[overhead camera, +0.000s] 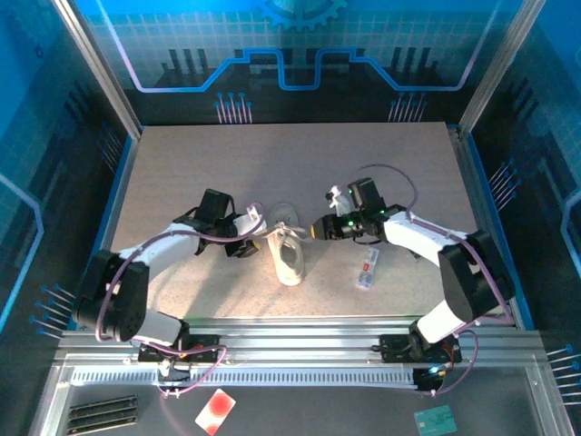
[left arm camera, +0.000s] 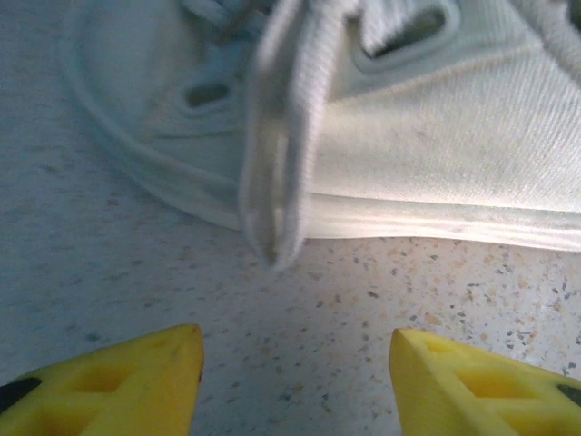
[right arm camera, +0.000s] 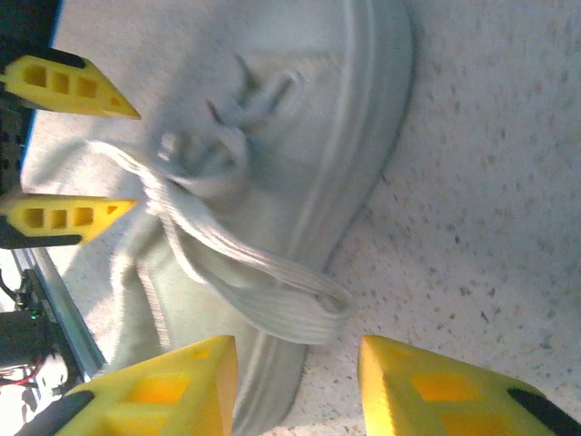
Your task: Tie the shoes
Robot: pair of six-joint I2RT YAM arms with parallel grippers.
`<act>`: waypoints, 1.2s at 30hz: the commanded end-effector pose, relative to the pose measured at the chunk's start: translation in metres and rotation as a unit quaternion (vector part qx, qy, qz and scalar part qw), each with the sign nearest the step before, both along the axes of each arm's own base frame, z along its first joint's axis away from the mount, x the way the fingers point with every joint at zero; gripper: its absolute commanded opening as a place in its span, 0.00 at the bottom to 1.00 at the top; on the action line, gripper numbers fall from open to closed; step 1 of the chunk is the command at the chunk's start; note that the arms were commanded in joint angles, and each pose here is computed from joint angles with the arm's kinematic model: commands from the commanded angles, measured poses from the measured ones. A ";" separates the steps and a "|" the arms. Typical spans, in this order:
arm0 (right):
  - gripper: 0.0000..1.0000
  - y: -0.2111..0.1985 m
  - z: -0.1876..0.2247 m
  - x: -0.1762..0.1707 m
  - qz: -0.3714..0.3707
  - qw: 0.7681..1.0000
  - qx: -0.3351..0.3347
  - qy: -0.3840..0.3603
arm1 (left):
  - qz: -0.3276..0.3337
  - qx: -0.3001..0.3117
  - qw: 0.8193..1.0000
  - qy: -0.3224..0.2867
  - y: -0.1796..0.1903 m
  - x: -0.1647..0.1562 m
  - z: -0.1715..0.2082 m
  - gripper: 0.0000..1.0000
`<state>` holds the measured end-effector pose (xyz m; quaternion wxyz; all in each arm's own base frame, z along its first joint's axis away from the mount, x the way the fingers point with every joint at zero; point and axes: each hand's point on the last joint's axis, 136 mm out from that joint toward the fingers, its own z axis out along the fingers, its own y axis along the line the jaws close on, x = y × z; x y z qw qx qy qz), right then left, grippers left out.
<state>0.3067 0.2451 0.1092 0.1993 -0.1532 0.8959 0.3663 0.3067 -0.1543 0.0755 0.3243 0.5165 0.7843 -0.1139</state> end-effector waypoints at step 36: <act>0.14 0.034 -0.005 0.037 -0.023 0.988 -0.126 0.085 | 0.104 -0.086 0.991 -0.009 -0.059 0.016 0.032 0.00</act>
